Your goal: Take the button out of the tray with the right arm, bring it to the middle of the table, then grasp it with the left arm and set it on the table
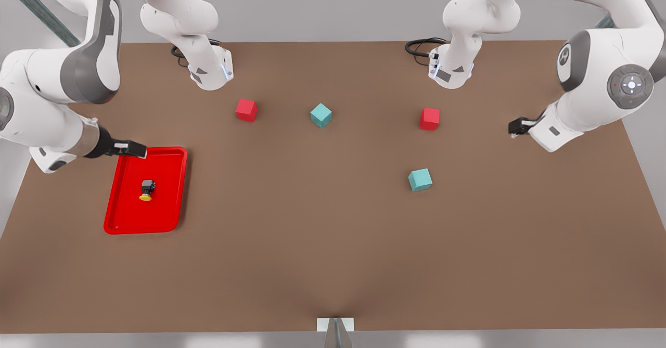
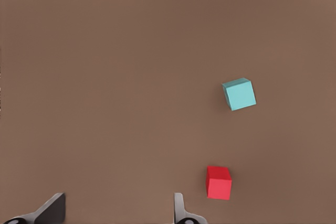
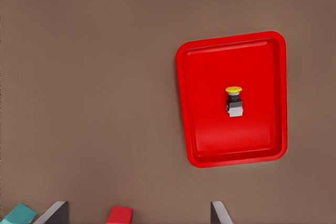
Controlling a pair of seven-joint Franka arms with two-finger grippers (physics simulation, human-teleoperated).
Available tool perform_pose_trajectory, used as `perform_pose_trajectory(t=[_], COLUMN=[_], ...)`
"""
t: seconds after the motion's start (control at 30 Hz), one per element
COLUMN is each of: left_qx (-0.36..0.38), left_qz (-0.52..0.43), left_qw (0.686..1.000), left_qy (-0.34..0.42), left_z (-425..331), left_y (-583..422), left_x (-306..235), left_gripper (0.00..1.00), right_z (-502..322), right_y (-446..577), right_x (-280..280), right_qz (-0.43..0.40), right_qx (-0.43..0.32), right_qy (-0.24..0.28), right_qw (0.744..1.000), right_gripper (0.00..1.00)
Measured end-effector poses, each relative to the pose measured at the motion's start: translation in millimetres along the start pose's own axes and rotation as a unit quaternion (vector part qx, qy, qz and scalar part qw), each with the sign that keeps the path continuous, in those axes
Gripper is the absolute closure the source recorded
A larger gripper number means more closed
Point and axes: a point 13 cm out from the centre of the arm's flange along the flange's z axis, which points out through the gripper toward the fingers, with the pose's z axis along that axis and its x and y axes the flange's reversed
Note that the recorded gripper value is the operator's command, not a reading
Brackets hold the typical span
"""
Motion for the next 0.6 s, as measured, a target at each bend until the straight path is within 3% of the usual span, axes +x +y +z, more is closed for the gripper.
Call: perform_pose_trajectory(t=[0.07, 0.17, 0.23, 0.37, 0.47, 0.6], left_qx=[0.002, 0.001, 0.000, 0.002, 0.008, 0.012], left_qz=[-0.004, 0.004, 0.013, 0.026, 0.028, 0.025], left_qw=[1.000, 0.999, 0.999, 0.998, 0.998, 0.998], left_qy=[-0.019, -0.039, -0.047, -0.054, -0.053, -0.050], left_z=[-3, -7, -9, -12, -11, -8], left_y=[6, 0, -9, -23, -25, -22], left_x=[-9, -18, -23, -26, -26, -27], left_gripper=[0.00, 0.00, 0.00, 0.00, 0.00, 0.00], right_z=[22, 178, 261, 344, 355, 346], right_y=[0, -16, -40, -98, -130, -150], right_x=[-2, 4, 17, -12, -34, -56], right_qz=[0.002, 0.012, 0.018, 0.063, 0.088, 0.061], right_qx=[-0.001, 0.023, 0.041, 0.030, 0.019, 0.015], right_qy=[0.016, 0.109, 0.123, 0.081, 0.039, -0.007], right_qw=[1.000, 0.994, 0.991, 0.994, 0.995, 0.998], right_gripper=[0.00, 0.00, 0.00, 0.00, 0.00, 0.00])
